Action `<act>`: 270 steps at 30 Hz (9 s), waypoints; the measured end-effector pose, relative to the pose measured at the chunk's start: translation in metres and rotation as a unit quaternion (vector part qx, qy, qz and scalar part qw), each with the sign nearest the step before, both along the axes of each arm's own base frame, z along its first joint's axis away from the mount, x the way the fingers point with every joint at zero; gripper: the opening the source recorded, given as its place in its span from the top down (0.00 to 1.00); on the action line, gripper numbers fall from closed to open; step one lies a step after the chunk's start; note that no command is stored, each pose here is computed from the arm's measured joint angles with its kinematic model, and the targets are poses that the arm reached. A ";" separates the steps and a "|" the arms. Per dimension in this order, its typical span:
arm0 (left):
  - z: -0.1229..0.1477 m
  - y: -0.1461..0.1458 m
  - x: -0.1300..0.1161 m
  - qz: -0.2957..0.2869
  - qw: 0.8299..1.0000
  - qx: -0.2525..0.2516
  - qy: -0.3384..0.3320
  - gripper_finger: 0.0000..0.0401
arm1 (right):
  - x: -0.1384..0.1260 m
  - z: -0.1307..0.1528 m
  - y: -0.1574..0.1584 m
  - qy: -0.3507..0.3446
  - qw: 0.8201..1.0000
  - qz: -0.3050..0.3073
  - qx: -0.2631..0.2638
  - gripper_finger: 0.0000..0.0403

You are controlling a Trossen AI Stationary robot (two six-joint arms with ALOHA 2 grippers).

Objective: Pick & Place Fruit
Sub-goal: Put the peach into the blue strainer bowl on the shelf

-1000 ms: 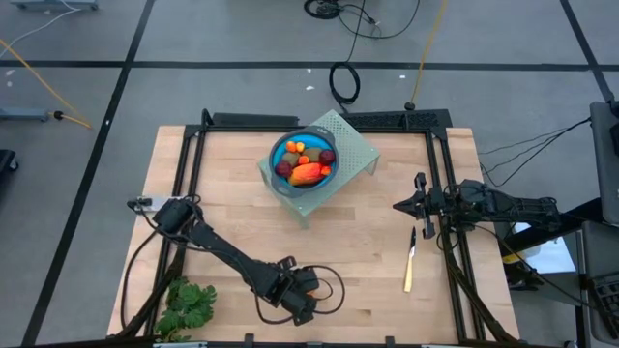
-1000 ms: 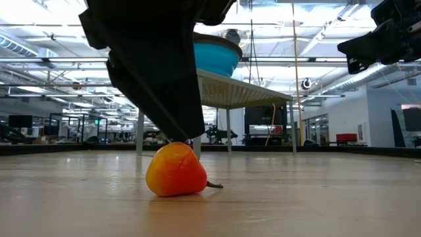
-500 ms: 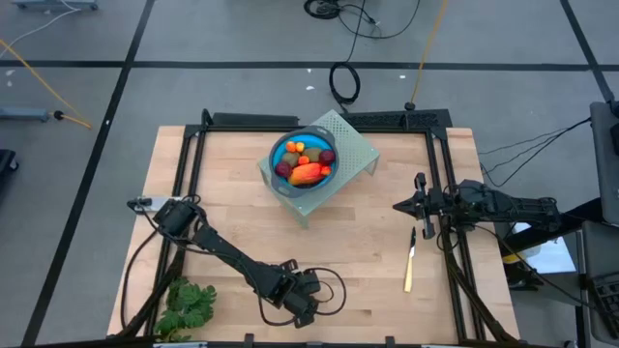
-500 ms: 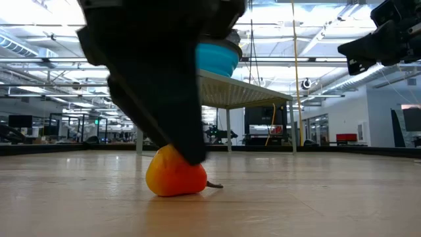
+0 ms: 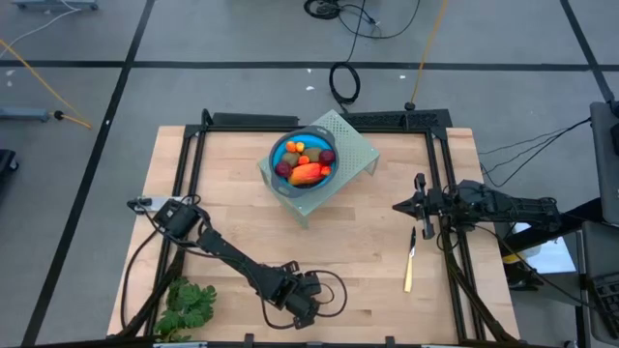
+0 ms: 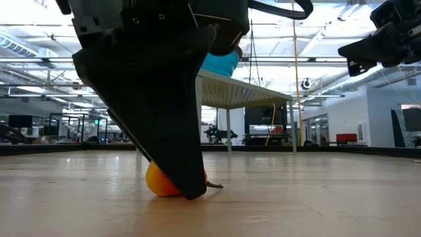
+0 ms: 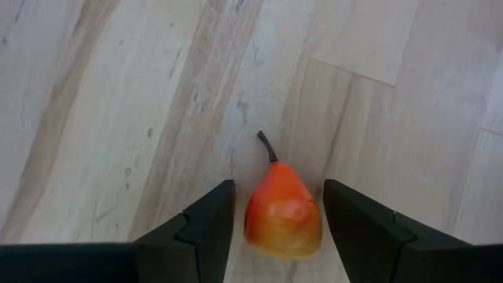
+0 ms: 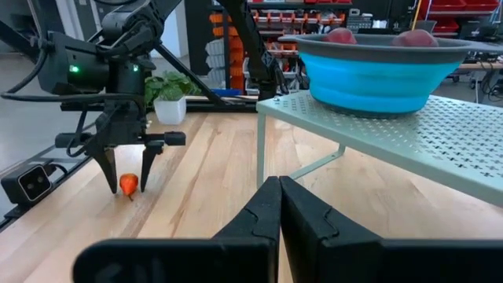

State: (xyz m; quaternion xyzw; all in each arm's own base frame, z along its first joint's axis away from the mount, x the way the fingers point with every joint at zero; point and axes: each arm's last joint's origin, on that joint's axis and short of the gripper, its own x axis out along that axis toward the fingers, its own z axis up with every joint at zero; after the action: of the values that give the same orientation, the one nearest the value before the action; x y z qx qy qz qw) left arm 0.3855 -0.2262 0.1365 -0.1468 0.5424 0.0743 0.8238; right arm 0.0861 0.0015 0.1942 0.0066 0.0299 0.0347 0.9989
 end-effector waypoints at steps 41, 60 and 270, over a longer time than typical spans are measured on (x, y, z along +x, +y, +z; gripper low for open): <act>0.056 0.027 -0.006 -0.014 1.000 -0.016 -0.007 0.78 | 0.000 -0.001 0.000 0.003 1.000 0.000 0.002 1.00; 0.174 0.060 -0.040 0.021 0.986 -0.048 -0.158 0.78 | 0.000 -0.001 0.000 0.003 1.000 0.000 0.002 1.00; 0.202 0.320 -0.047 0.084 0.972 0.191 -0.106 0.67 | 0.000 -0.002 0.000 0.007 1.000 -0.001 -0.011 1.00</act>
State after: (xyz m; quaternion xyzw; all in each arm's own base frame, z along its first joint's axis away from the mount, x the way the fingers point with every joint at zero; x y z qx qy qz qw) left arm 0.3385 0.0942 0.3388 -0.0390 0.4138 0.2299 0.8800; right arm 0.0860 0.0013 0.1926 -0.0044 0.0374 0.0328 0.9988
